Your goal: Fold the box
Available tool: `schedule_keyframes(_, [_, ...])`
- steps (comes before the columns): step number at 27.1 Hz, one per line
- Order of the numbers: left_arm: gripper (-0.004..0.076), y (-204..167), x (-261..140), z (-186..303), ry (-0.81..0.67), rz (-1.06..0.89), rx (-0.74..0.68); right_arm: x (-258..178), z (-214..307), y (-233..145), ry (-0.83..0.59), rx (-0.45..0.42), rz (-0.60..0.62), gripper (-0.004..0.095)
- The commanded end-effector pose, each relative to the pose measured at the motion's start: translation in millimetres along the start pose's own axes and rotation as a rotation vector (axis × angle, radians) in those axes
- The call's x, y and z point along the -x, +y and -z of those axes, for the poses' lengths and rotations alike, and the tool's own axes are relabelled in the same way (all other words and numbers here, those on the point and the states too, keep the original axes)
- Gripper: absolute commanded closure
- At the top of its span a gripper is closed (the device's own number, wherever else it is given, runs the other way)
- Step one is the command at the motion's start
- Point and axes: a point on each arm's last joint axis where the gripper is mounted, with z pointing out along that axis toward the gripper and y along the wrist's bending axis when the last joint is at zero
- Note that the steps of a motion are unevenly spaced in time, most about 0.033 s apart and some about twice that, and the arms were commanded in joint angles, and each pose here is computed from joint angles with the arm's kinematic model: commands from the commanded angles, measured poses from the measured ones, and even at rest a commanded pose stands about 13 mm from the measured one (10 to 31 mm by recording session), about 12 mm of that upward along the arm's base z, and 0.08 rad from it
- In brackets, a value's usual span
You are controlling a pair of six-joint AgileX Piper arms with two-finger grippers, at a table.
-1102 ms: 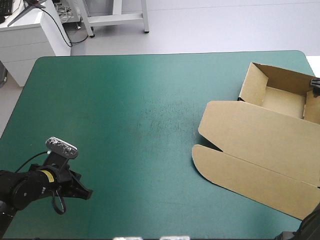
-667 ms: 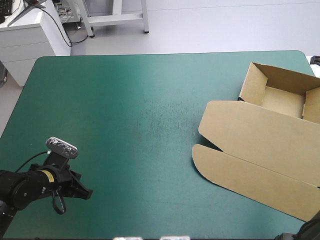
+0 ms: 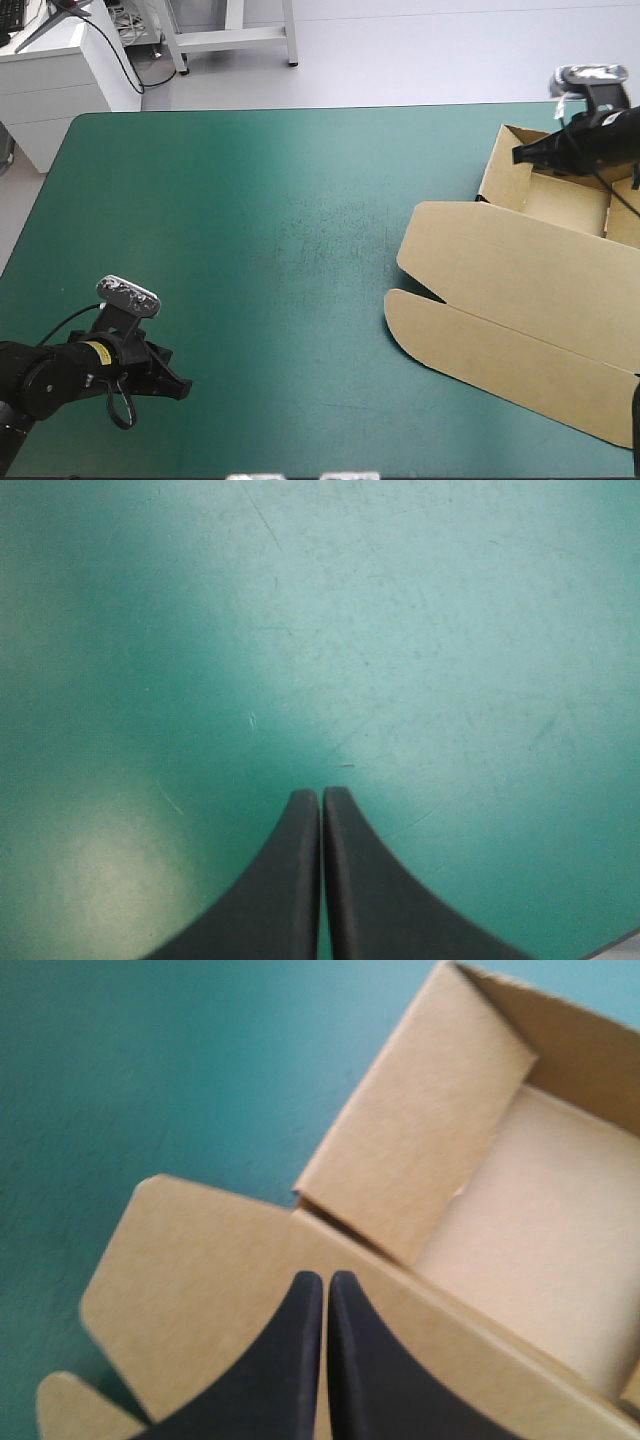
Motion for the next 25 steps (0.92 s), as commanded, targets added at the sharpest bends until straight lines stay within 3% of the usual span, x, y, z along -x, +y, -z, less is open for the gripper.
schedule_keyframes(1, [0.0732,-2,10,10,-0.121,0.016,-0.013,-23,19,44,-0.012,0.085,0.091,0.0908])
schedule_keyframes(5, [0.0732,-4,4,24,-0.213,0.009,-0.002,-80,21,78,0.023,0.156,0.164,0.0908])
schedule_keyframes(8, [0.0732,-6,-3,30,-0.235,0.005,0.0,-114,21,82,0.02,0.167,0.161,0.0908])
schedule_keyframes(17, [0.0732,-9,-39,14,-0.188,0.012,-0.014,-212,27,84,0.047,0.163,0.16,0.0908])
schedule_keyframes(25, [0.0732,-17,-54,14,-0.221,0.024,-0.08,-259,40,85,-0.085,0.137,0.176,0.0908])
